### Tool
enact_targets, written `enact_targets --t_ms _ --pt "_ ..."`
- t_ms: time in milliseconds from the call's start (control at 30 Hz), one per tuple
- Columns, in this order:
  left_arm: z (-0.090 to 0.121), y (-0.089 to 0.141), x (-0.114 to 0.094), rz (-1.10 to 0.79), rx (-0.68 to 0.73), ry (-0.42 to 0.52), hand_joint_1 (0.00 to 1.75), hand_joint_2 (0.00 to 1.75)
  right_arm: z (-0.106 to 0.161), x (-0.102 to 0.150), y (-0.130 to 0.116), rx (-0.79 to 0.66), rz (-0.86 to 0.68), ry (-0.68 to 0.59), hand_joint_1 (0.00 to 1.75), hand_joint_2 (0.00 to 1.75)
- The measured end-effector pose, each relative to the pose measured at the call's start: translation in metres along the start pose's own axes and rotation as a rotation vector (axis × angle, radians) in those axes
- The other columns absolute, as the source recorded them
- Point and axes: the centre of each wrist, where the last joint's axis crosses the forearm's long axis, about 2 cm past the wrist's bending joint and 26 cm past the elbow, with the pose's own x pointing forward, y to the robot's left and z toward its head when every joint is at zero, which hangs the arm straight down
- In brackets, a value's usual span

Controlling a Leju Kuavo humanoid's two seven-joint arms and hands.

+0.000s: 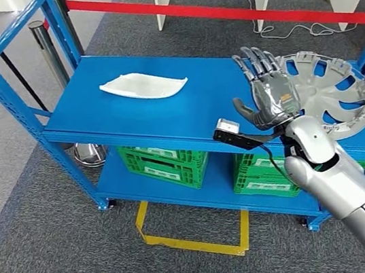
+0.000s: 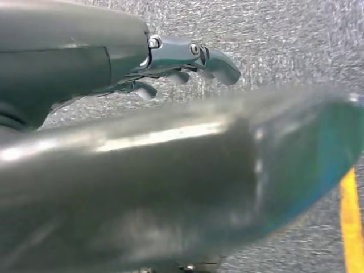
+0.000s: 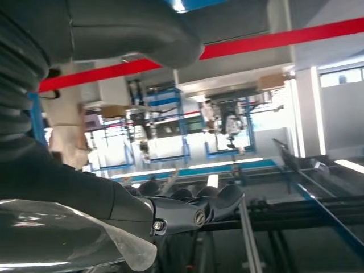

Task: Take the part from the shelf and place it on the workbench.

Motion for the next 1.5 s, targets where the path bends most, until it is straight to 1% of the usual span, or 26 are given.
enact_targets --t_ms 100,200,300,467,700,833,1000,1133,1267,1500 --pt "0.000 0.000 0.000 0.002 -0.008 -0.003 0.00 0.00 0.007 -0.002 0.006 0.012 0.023 0.074 0.00 0.00" --pt "0.001 -0.001 -0.001 0.006 -0.030 0.001 0.00 0.00 0.016 -0.012 0.014 0.038 0.034 0.159 0.00 0.00" --pt "0.000 -0.001 0.000 0.006 -0.042 0.001 0.00 0.00 0.021 -0.019 0.018 0.045 0.043 0.218 0.00 0.00" --pt "-0.001 -0.001 0.001 0.006 -0.046 0.005 0.00 0.00 0.022 -0.024 0.021 0.042 0.044 0.261 0.00 0.00" --pt "-0.001 0.000 0.001 0.004 -0.045 0.006 0.00 0.00 0.026 -0.021 0.027 0.058 0.024 0.284 0.00 0.00" --pt "-0.001 0.000 0.001 0.001 -0.048 0.004 0.00 0.00 0.026 -0.019 0.029 0.063 0.019 0.293 0.00 1.75" --pt "-0.002 0.000 0.002 -0.002 -0.059 0.000 0.00 0.00 0.026 -0.021 0.028 0.061 0.026 0.312 0.00 1.75" --pt "-0.003 0.000 0.005 0.000 -0.062 -0.006 0.00 0.00 0.026 -0.023 0.028 0.061 0.037 0.322 0.00 0.00" --pt "-0.003 -0.001 0.004 -0.002 -0.061 -0.006 0.00 0.00 0.030 -0.026 0.031 0.072 0.030 0.338 0.00 0.00" --pt "-0.004 0.000 0.007 -0.016 -0.037 0.002 0.00 0.00 0.026 -0.038 0.025 0.081 -0.052 0.368 0.00 0.00"
